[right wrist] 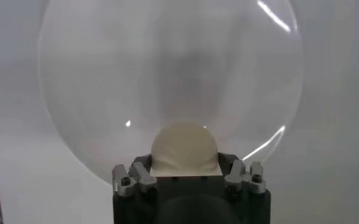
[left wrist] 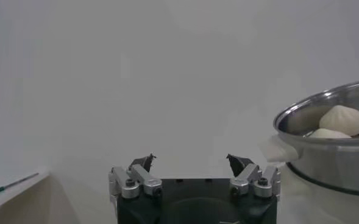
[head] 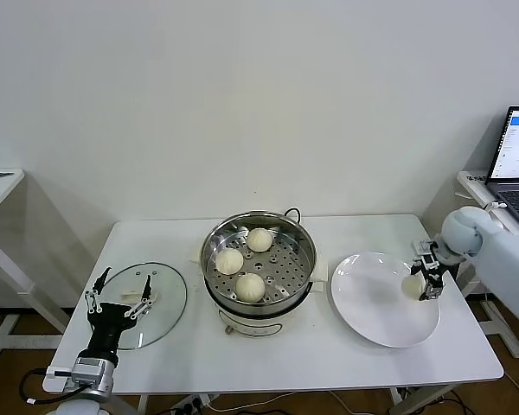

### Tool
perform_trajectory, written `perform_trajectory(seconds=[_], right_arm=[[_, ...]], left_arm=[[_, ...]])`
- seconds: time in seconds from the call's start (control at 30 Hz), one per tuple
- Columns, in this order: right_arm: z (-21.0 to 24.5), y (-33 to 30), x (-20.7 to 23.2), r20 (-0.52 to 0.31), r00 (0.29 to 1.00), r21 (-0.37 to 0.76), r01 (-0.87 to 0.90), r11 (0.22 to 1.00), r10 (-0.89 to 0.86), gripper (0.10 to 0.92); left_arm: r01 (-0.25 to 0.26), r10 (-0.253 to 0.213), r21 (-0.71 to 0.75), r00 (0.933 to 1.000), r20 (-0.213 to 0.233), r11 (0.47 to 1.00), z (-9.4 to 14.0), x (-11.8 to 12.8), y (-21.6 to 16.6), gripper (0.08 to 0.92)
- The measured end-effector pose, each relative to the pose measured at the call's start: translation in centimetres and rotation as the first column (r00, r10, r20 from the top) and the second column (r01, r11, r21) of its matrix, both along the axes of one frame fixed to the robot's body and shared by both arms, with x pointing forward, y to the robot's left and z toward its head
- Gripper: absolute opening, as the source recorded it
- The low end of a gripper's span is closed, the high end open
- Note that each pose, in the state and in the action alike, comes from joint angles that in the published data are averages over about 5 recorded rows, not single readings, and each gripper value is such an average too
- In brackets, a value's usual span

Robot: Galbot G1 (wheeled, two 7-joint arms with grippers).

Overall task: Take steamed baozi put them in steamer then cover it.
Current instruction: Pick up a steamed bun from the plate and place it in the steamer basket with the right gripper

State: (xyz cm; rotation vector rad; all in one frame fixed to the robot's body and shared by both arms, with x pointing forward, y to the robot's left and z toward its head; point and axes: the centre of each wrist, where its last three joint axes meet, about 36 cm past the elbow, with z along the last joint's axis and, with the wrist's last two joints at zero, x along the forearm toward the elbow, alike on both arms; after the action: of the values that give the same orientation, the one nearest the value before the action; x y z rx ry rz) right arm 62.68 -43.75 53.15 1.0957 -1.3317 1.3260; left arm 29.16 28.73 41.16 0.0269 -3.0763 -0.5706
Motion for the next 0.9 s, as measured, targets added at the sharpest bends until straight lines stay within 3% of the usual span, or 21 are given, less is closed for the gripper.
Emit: perform_trajectory(seconds=[0.53,0.9], right_arm=[[15.0,11.5,-2.7,0.058,0.994,0.138,-0.098,0.986,0.091,0.721],[20.0,20.9,-4.8,0.016,0.985,0.15,-0.174,0.973,0.173,0.721]], left_arm=[[0.023,-0.023,0.014,0.9993,0.03,1.0,1.1,-0.3,0.1,0.823],[0.032,-0.032,0.01,0.9985,0.044,0.999,1.6,0.0,0.1,0.823]])
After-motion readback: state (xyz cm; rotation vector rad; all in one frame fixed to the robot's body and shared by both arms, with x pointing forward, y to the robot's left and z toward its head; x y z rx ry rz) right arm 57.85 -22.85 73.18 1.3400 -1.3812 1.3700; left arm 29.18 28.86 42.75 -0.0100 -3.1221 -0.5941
